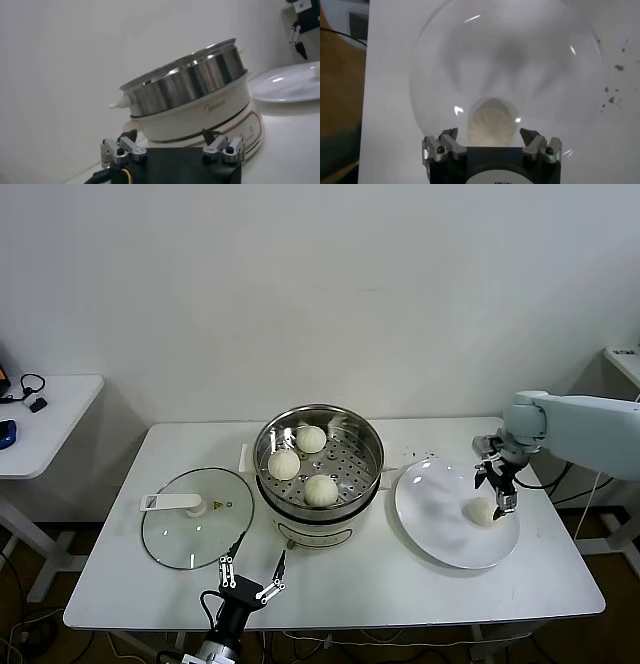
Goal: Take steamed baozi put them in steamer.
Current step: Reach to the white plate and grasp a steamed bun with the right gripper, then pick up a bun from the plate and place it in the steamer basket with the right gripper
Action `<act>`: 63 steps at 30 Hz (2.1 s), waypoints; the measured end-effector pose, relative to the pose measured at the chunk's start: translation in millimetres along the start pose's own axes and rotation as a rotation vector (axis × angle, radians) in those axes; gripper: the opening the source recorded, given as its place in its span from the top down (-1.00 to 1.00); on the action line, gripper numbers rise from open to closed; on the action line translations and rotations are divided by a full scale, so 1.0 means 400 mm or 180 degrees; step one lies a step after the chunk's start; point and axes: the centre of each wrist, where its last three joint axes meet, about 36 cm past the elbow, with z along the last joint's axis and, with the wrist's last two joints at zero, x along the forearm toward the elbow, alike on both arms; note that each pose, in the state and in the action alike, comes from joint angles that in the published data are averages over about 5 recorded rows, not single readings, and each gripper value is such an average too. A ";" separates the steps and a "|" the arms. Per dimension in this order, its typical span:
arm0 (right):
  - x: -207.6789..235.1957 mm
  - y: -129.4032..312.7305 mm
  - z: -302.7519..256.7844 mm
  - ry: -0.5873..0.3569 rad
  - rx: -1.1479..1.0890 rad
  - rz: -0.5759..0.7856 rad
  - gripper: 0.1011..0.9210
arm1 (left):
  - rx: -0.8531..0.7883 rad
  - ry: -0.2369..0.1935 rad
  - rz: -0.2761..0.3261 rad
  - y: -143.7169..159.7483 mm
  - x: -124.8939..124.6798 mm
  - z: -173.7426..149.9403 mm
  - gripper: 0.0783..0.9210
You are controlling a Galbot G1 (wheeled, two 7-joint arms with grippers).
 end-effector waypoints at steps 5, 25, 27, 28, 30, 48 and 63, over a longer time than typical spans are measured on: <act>-0.027 -0.004 0.019 0.0008 -0.0055 -0.0006 -0.76 | -0.0007 0.0007 -0.0002 0.001 0.002 0.001 -0.77; -0.075 -0.004 0.055 0.0010 -0.0160 -0.0036 -0.76 | -0.0020 0.0007 -0.0004 0.005 -0.001 0.003 -0.77; -0.075 -0.006 0.057 0.0014 -0.0160 -0.0028 -0.75 | -0.0020 0.0006 -0.0004 0.005 -0.001 0.003 -0.77; -0.076 -0.007 0.058 0.0014 -0.0160 -0.0025 -0.74 | -0.0020 0.0006 -0.0004 0.005 -0.001 0.003 -0.77; -0.077 -0.008 0.059 0.0011 -0.0161 -0.0019 -0.68 | -0.0019 0.0005 -0.0004 0.005 -0.001 0.003 -0.77; -0.070 -0.017 0.055 -0.0014 -0.0154 0.0024 -0.31 | -0.0011 0.0003 0.0004 0.001 -0.001 0.002 -0.77; -0.007 -0.003 0.076 -0.0032 -0.0150 0.0032 -0.29 | -0.0022 -0.0012 0.0012 -0.001 0.002 -0.001 -0.77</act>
